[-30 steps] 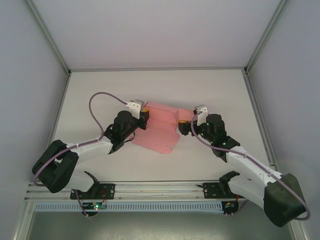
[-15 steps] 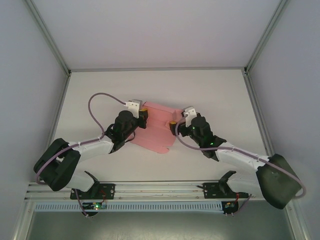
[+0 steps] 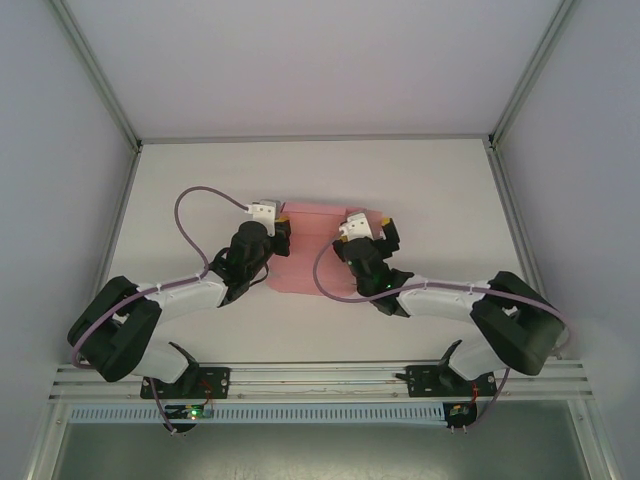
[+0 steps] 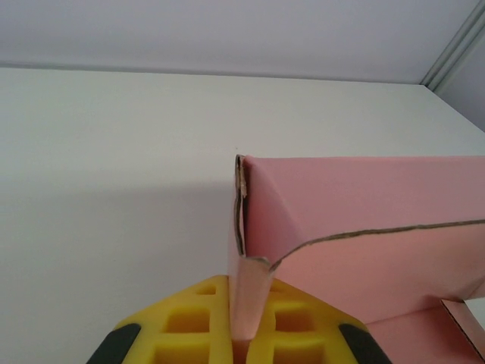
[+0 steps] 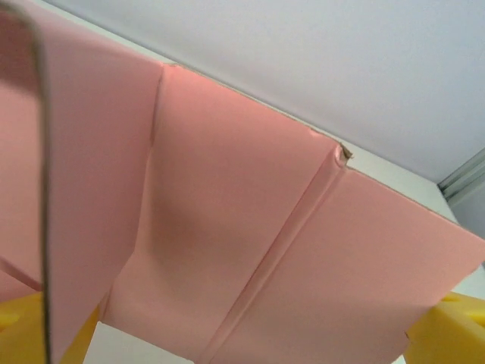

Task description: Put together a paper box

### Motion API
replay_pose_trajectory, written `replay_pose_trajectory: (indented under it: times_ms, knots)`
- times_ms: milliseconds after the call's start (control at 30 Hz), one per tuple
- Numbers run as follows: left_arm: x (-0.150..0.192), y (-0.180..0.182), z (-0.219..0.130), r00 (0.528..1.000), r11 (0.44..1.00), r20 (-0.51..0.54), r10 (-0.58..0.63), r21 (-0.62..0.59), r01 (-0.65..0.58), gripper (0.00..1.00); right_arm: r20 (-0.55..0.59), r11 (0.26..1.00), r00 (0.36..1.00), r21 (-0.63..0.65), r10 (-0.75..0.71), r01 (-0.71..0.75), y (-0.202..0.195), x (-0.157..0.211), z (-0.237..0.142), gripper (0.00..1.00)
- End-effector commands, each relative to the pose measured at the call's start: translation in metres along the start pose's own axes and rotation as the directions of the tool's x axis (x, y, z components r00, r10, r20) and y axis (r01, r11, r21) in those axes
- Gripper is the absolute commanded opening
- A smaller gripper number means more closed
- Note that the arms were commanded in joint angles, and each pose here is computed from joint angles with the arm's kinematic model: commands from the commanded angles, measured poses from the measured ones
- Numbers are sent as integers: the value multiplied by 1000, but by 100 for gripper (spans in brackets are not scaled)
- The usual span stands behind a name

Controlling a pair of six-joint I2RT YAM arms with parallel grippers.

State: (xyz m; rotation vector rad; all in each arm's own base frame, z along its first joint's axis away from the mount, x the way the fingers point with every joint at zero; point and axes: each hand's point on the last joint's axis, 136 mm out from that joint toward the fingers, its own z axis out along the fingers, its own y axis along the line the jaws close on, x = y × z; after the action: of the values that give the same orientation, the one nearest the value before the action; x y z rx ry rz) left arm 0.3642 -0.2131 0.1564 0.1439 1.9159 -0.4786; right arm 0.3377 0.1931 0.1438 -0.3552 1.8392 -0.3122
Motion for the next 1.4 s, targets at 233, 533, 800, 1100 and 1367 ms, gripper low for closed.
replay_pose_trajectory:
  times_ms: [233, 533, 800, 1100, 1367]
  knots:
    - [-27, -15, 0, 997, 998, 61, -50, 47, 47, 0, 102, 993, 992, -96, 75, -66, 3, -33, -19, 98]
    - [-24, -4, -5, 998, 1000, 62, -24, -2, 24, 0, 131, 931, 973, -338, 189, -135, -38, -27, -73, 98]
    - [-28, -15, -14, 998, 998, 70, 1, 61, -5, 0, 166, 878, 873, -238, 458, -415, -144, -19, -93, 98]
    - [-33, -30, -29, 997, 988, 81, 17, 152, -29, 0, -168, 697, 787, -381, 594, -607, -136, -1, -46, 95]
    - [-34, -21, -31, 996, 994, 90, -8, 108, -2, 0, -229, 506, 808, -678, 543, -533, -86, -40, -45, 88]
